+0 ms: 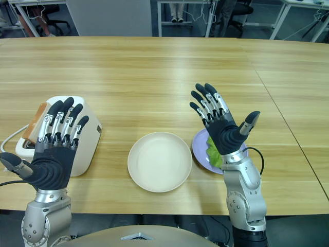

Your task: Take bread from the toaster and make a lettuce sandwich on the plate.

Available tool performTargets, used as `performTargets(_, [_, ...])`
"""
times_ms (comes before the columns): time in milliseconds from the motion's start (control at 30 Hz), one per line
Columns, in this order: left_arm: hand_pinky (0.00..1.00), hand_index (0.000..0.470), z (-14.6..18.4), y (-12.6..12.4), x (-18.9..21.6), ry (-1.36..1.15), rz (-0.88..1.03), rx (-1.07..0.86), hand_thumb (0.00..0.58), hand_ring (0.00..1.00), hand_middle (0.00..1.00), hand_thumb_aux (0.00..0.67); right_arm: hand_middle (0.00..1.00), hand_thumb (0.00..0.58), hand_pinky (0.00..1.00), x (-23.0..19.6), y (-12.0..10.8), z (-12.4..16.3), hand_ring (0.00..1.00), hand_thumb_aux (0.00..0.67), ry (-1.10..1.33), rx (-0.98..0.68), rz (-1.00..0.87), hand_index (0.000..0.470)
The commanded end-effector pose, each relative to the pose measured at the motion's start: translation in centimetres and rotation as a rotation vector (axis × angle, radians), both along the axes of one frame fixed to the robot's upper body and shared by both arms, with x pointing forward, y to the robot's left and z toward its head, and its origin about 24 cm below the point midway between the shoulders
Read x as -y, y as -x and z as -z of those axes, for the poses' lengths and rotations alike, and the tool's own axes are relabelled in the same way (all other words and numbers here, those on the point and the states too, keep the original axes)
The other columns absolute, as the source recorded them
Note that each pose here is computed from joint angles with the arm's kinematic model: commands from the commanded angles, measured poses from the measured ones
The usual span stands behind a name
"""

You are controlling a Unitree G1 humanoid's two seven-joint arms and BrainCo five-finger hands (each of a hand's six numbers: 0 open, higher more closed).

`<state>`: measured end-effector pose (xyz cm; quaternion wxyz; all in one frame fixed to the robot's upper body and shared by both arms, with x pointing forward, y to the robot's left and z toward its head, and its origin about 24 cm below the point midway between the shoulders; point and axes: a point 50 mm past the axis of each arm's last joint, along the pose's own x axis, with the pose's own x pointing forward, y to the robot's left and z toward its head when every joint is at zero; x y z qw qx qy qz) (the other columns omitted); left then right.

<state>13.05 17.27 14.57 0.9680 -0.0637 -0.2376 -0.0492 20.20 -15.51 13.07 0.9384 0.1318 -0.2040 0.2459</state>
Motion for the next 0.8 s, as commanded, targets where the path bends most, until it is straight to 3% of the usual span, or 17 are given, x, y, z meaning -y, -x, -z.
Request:
performTargets(33, [0.0, 0.0, 0.3, -0.6, -0.3, -0.031, -0.022, -0.021, 0.0, 0.0, 0.0, 0.0, 0.0, 0.0, 0.0, -0.6, 0.4, -0.2, 0.0, 0.0, 0.03, 0.035, -0.001, 0.0])
performTargets(367, [0.0, 0.0, -2.3, -2.8, -1.9, -0.205, -0.2, 0.034, 0.0, 0.0, 0.0, 0.0, 0.0, 0.0, 0.0, -0.5, 0.0, -1.1, 0.0, 0.0, 0.053, 0.079, 0.129, 0.0])
performTargets(600, [0.0, 0.0, -6.0, -3.7, -6.3, -0.877, -0.673, 0.026, 0.0, 0.0, 0.0, 0.0, 0.0, 0.0, 0.0, 0.5, 0.1, -1.5, 0.0, 0.0, 0.111, 0.105, 0.218, 0.0])
performTargets(800, [0.0, 0.0, -7.6, -4.4, -10.1, -1.254, -0.945, -0.08, 0.0, 0.0, 0.0, 0.0, 0.0, 0.0, 0.0, 0.8, 0.2, -0.9, 0.0, 0.0, 0.154, 0.101, 0.246, 0.0])
